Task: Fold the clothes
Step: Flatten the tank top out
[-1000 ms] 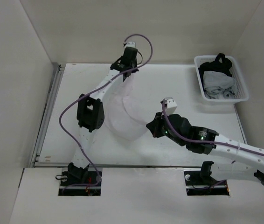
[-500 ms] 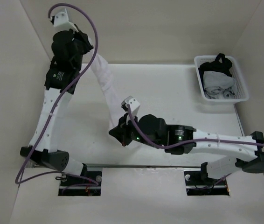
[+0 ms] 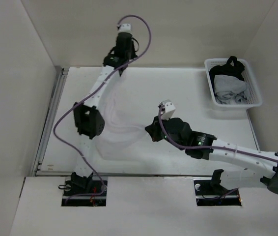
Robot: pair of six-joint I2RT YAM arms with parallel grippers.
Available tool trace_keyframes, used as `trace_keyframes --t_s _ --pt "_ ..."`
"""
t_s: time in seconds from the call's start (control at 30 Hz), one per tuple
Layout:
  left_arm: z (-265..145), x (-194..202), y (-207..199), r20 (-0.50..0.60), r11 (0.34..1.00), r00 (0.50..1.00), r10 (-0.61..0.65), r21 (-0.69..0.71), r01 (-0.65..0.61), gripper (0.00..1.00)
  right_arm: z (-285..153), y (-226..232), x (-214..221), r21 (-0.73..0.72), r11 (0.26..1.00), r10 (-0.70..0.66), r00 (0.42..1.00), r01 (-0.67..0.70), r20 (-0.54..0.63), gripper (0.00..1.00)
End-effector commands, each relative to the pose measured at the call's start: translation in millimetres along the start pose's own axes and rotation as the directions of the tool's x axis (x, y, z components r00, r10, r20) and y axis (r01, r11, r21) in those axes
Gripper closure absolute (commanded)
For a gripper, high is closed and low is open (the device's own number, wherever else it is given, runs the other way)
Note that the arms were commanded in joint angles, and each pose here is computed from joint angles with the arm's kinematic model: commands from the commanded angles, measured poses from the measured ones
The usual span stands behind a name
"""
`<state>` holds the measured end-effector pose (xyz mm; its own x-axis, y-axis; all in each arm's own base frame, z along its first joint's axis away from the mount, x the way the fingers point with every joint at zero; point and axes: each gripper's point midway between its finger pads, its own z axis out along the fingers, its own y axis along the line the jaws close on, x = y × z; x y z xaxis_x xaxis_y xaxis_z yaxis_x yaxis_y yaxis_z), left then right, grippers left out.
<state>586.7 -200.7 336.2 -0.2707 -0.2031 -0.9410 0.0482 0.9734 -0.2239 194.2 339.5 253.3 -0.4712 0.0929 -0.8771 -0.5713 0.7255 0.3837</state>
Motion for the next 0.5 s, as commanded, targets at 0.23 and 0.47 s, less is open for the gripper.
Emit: trace_keyframes --t_s 0.23,0.47 --pt "31 73 -78 -0.038 0.990 0.995 0.092 0.115 -0.087 0.53 13 -91 65 0.216 0.967 0.156 0.985 -0.138 -0.067 1.00" --pt "-84 65 1 -0.003 0.999 0.999 -0.052 0.012 0.052 0.50 5 -129 58 0.285 0.943 0.187 0.982 -0.172 -0.028 1.00"
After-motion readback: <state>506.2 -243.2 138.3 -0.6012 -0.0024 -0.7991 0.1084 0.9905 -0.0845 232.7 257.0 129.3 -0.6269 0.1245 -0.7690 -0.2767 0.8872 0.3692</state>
